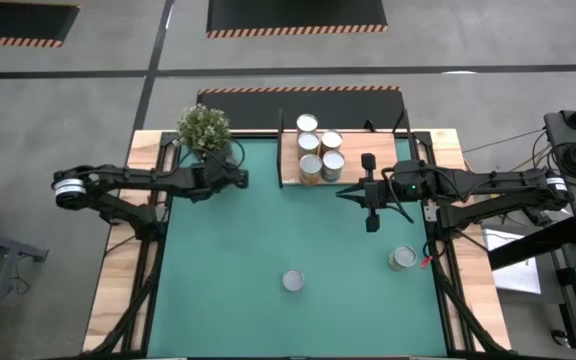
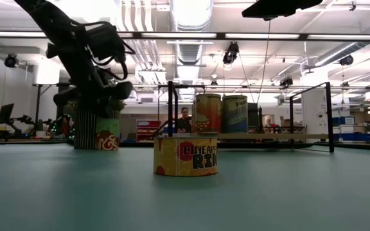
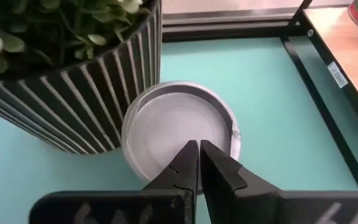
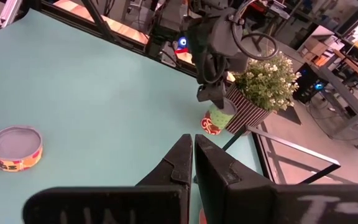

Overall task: Pick and place cans onto a shelf
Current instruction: Put the green can on the shelf

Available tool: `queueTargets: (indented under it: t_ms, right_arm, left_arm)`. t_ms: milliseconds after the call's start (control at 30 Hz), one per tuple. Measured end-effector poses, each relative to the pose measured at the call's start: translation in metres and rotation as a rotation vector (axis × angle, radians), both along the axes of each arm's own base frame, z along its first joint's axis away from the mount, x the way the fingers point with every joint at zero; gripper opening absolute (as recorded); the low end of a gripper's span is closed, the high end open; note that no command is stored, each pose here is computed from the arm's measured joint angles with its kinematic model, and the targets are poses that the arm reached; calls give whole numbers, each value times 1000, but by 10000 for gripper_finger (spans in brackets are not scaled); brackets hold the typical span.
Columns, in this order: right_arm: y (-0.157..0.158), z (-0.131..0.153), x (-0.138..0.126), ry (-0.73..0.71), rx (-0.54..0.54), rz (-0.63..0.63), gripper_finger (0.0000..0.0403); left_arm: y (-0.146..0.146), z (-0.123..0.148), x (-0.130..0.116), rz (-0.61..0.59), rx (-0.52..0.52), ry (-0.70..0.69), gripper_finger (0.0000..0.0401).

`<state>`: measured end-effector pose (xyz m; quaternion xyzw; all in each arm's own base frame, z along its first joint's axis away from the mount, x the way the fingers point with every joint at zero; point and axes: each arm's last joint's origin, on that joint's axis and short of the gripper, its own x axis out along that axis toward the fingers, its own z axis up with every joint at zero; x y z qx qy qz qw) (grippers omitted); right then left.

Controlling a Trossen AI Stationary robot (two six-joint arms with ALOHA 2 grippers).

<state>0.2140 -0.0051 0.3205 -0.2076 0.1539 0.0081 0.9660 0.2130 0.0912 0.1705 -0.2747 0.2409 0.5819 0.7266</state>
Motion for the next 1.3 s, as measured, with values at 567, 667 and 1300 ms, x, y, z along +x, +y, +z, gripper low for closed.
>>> queueTargets:
  t_ms: [567,667,1300]
  right_arm:
    - [0,0,0,5,-1,1,9]
    - [0,-1,0,7,-1,1,9]
    - [0,0,0,5,-1,1,9]
  left_arm:
    - [-18,26,11,-110,-23,40,0]
    - [-26,29,11,-136,31,54,0]
    - [-64,-8,-5,-90,140,13,157]
